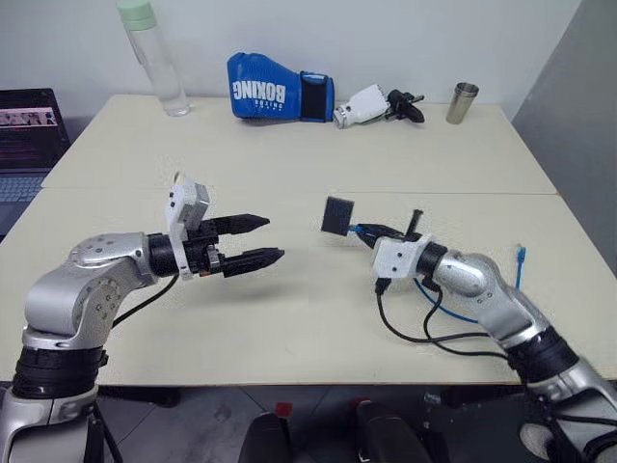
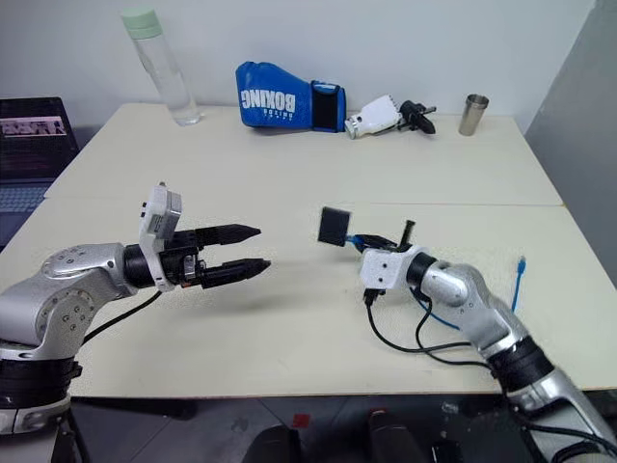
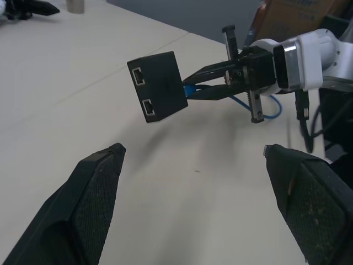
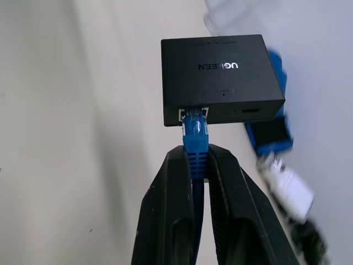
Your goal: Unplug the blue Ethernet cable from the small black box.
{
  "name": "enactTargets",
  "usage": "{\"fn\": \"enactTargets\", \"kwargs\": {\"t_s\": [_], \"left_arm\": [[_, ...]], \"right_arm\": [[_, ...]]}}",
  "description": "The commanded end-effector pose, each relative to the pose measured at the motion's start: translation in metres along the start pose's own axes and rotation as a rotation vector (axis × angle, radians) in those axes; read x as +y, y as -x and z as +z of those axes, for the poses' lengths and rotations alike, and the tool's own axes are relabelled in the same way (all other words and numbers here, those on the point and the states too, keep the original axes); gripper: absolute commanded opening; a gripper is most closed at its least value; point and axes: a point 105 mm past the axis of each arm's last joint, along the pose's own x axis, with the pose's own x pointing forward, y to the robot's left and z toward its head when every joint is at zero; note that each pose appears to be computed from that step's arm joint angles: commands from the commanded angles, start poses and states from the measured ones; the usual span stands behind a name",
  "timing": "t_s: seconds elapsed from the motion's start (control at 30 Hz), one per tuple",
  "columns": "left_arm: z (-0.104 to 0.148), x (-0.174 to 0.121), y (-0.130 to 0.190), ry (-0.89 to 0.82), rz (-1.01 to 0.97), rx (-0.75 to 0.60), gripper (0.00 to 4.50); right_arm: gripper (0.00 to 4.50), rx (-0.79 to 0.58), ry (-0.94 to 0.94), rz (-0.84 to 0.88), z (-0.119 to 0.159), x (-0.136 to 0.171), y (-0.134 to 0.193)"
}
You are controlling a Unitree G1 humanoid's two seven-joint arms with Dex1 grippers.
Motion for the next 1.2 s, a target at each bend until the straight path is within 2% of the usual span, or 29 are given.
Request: {"fn": "enactTargets", "kwargs": {"t_s": [0.03, 0.27, 0.63, 0.73, 0.93, 1.2], "left_arm": [[0.008, -0.002, 0.001, 0.041, -0.029, -0.027, 4.31], [0.010, 0.002, -0.008, 0.077, -0.033, -0.054, 4.31], [0.009, 0.000, -0.014, 0.098, -0.037, -0.068, 4.31], [0.009, 0.001, -0.013, 0.112, -0.031, -0.077, 3.86], [0.010, 0.000, -0.012, 0.141, -0.044, -0.095, 2.47], [0.010, -0.006, -0.011, 0.180, -0.088, -0.099, 0.82]], "right_arm": [[0.11, -0.182, 0.142, 0.018, 0.029, -0.010, -0.004], [0.11, -0.345, 0.196, 0.048, 0.060, -0.010, -0.016], [0.11, -0.351, 0.161, 0.029, 0.062, -0.019, -0.027], [0.11, -0.349, 0.154, 0.028, 0.062, -0.019, -0.026], [0.11, -0.348, 0.147, 0.029, 0.061, -0.017, -0.026], [0.11, -0.350, 0.158, 0.026, 0.060, -0.017, -0.024]]}}
